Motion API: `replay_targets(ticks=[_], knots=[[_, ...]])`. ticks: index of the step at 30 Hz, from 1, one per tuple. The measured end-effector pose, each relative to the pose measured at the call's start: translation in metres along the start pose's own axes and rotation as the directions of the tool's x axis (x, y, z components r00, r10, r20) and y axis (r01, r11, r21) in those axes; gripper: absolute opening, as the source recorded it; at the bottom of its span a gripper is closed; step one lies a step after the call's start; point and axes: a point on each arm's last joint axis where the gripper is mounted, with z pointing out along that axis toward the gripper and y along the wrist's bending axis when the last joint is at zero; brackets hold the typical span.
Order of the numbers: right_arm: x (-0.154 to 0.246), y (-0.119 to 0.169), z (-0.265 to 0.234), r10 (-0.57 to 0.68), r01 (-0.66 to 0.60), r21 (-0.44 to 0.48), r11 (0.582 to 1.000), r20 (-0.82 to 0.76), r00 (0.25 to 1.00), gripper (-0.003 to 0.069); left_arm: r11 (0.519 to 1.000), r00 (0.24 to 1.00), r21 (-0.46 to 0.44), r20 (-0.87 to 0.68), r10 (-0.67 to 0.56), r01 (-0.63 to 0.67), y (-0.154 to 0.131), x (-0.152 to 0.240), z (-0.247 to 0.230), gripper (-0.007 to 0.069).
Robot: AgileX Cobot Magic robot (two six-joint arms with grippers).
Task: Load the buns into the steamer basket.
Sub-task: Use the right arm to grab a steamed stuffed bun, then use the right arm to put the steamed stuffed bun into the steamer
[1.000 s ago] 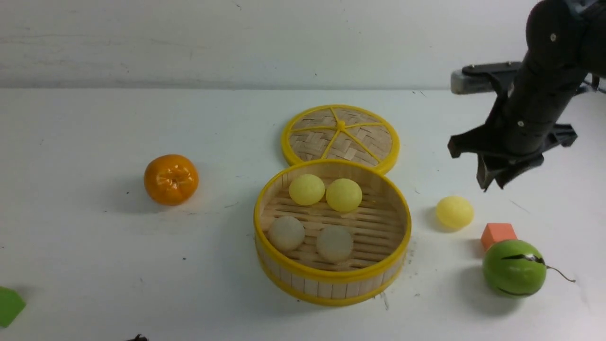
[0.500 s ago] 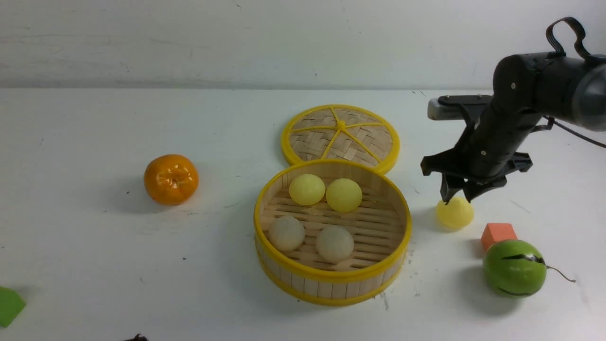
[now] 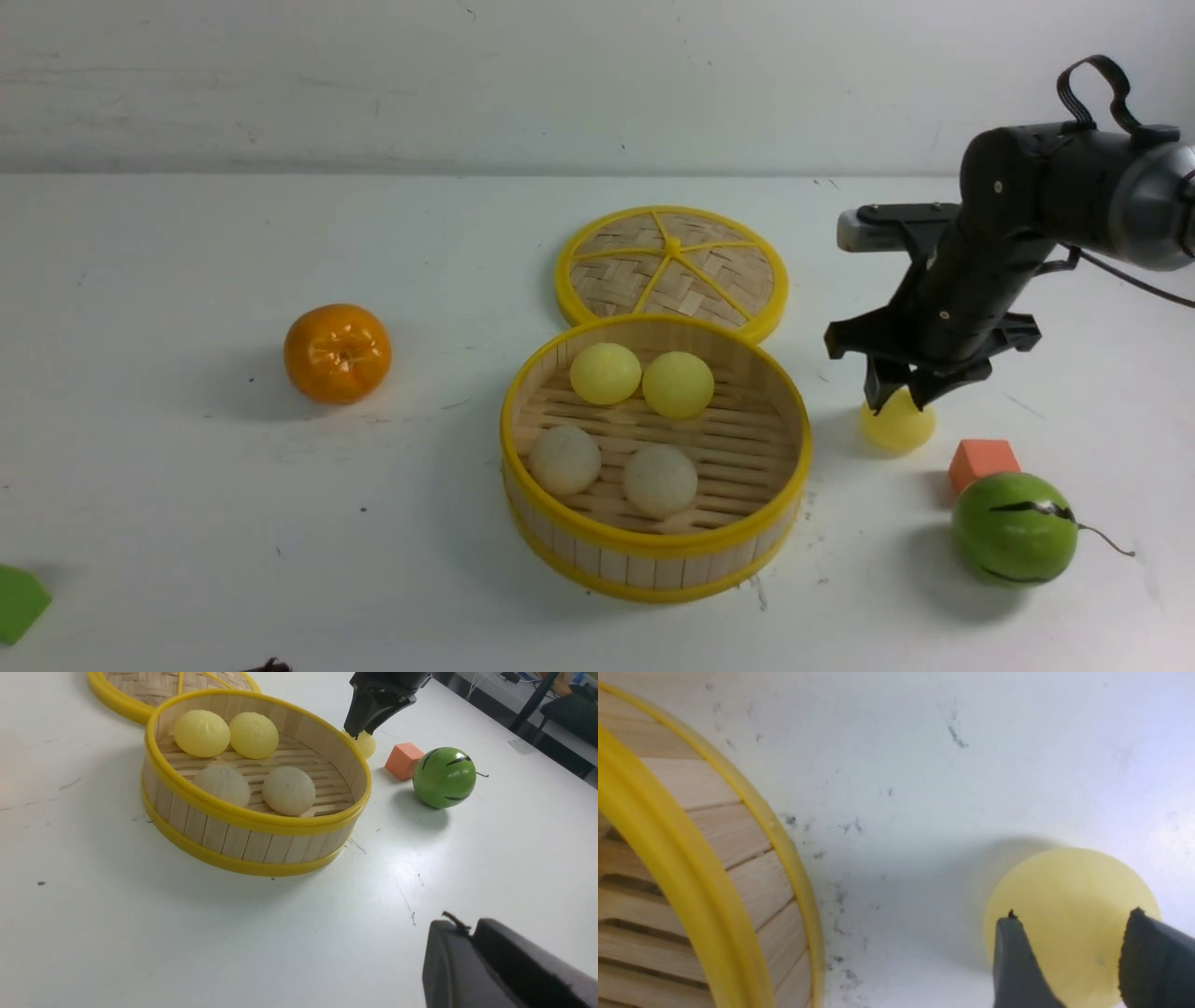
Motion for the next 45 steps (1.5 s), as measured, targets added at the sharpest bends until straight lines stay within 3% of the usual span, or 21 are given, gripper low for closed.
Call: replay_targets(ticks=[18,28,33,37,41,45], knots=[[-0.002,-0.005,0.004,0.037,-0.037,-0.005,0.999,0.010,0.999,0.0295,1.000,1.000,0.000,0.000,0.000,0.000,0.000,0.000,0.000,0.0070],[-0.001,-0.008,0.011,0.053,-0.053,-0.008,0.999,-0.009,0.999,0.0168,1.000,1.000,0.000,0.000,0.000,0.000,0.000,0.000,0.000,0.0077],[-0.001,-0.008,0.002,0.024,-0.024,-0.009,1.000,-0.007,1.000,0.0034,1.000,1.000,0.000,0.000,0.000,0.000,0.000,0.000,0.000,0.0078],[0.000,-0.007,-0.016,0.009,-0.009,-0.013,1.000,0.006,1.000,-0.0002,1.000,1.000,0.000,0.000,0.000,0.000,0.000,0.000,0.000,0.0078],[0.012,0.014,-0.079,-0.038,0.039,-0.062,0.997,0.026,0.999,-0.0004,1.000,1.000,0.000,0.000,0.000,0.000,0.000,0.000,0.000,0.0078],[0.033,0.066,-0.108,-0.172,0.178,-0.160,0.971,0.048,0.984,0.0000,1.000,1.000,0.000,0.000,0.000,0.000,0.000,0.000,0.000,0.0078]])
